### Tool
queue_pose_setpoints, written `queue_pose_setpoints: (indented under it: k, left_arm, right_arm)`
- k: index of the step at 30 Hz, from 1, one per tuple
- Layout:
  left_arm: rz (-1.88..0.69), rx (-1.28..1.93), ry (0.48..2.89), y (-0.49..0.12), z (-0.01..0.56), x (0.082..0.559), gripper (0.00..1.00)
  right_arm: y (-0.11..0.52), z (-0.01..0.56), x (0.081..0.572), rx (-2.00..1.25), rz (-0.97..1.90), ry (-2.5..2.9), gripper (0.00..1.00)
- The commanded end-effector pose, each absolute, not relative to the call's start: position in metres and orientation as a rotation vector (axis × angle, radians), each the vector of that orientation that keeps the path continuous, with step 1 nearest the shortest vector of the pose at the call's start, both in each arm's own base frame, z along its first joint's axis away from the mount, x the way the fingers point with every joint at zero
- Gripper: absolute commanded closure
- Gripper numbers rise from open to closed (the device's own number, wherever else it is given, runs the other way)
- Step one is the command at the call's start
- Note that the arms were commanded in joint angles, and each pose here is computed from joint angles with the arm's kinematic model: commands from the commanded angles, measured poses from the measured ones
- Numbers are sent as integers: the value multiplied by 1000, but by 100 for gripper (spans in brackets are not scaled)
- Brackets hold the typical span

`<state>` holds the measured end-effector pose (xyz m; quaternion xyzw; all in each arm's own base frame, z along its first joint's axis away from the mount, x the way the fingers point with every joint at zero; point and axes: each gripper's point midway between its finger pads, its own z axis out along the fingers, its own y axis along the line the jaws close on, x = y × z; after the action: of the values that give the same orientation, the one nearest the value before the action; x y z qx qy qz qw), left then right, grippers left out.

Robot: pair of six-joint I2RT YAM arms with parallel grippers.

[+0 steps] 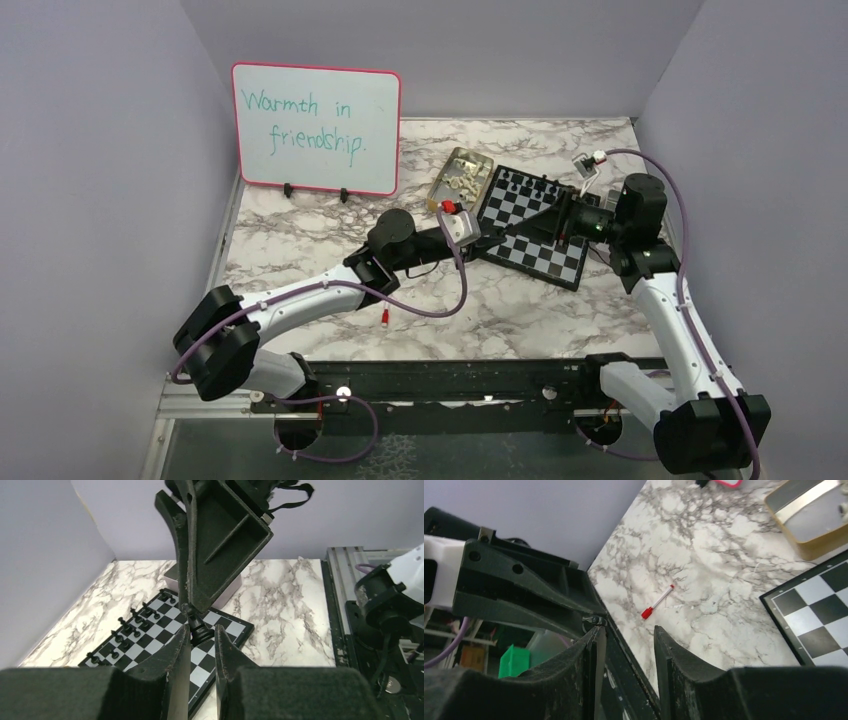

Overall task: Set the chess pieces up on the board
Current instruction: Pick up the chess piece from the storage box.

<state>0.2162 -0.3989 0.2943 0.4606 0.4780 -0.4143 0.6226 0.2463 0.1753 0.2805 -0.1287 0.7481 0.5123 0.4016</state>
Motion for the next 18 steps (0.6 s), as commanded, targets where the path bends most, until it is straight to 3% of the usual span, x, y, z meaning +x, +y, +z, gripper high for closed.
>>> queue_pose_setpoints:
  k: [1, 7, 18]
  left_arm:
    - [-1024, 1164, 1040, -400, 292, 193, 91]
    - [-1092, 1187, 1024, -403, 299, 183, 92]
    - [-1217, 1195, 1018, -404, 312, 166, 93]
  right_arm:
    - [186, 298, 213, -579, 1442, 1812, 55]
    - [186, 308, 199, -640, 1409, 1741, 50]
    - [188, 311, 187, -718, 1458, 1686, 56]
